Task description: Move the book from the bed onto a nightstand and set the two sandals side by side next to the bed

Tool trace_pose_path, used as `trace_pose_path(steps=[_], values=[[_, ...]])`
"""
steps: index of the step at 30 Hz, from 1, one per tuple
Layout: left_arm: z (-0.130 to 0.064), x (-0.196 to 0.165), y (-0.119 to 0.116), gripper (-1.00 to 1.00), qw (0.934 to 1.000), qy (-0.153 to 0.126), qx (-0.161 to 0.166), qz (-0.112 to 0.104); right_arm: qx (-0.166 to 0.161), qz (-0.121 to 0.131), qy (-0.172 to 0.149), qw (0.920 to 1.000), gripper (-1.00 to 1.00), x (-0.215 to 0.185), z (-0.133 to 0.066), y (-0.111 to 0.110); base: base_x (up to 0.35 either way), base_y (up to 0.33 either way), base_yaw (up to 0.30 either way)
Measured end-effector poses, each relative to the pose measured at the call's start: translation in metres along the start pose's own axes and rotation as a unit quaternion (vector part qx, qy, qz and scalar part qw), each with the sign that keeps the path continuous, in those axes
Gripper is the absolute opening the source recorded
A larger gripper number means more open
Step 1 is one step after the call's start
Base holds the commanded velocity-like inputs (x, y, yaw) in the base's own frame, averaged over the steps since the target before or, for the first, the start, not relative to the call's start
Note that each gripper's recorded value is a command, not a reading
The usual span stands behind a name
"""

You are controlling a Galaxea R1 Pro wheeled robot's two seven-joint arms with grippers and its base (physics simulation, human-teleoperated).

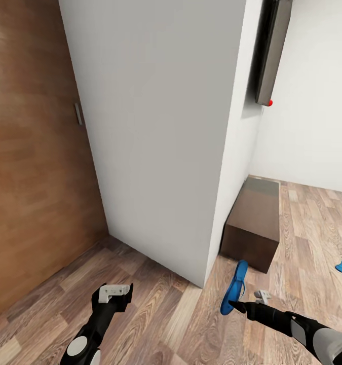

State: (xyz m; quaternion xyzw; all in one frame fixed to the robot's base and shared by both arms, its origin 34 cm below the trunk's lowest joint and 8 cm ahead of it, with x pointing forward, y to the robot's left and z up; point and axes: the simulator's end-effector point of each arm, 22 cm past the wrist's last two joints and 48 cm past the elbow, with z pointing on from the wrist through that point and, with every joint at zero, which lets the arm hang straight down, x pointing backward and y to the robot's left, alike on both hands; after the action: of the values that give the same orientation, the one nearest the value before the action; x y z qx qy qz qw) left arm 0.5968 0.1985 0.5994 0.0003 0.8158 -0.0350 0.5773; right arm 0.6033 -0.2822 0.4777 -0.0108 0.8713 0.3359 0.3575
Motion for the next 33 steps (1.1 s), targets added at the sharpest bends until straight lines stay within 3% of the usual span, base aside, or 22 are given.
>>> trace_pose_path(steps=[7,14,17,21,29,33], values=[[0.000,0.005,0.000,1.00,1.0000,0.005,0.001,-0.001,0.002,-0.001,-0.001,1.0000,-1.00,-0.001,0.000,-0.001,0.000,0.000,-0.236],[0.001,0.055,-0.007,1.00,0.9984,0.056,0.000,-0.007,0.015,0.000,0.005,0.9999,-1.00,0.030,-0.006,-0.010,0.000,0.000,-0.046],[0.001,0.067,-0.006,1.00,0.9979,0.063,-0.001,-0.009,0.052,-0.011,-0.002,0.9986,-1.00,0.034,-0.009,-0.026,0.000,0.000,-0.002],[-0.002,0.098,-0.002,1.00,0.9958,0.091,-0.006,-0.007,0.091,-0.006,0.019,0.9957,-1.00,0.072,-0.019,-0.046,0.000,0.000,0.000],[-0.017,0.171,0.005,1.00,0.9883,0.152,-0.012,-0.003,0.100,0.006,0.027,0.9947,-1.00,0.089,-0.025,-0.050,0.000,0.000,0.000],[-0.023,0.188,0.005,1.00,0.9858,0.167,-0.012,-0.002,0.097,0.010,0.029,0.9948,-1.00,0.090,-0.025,-0.049,0.000,0.000,0.000]])
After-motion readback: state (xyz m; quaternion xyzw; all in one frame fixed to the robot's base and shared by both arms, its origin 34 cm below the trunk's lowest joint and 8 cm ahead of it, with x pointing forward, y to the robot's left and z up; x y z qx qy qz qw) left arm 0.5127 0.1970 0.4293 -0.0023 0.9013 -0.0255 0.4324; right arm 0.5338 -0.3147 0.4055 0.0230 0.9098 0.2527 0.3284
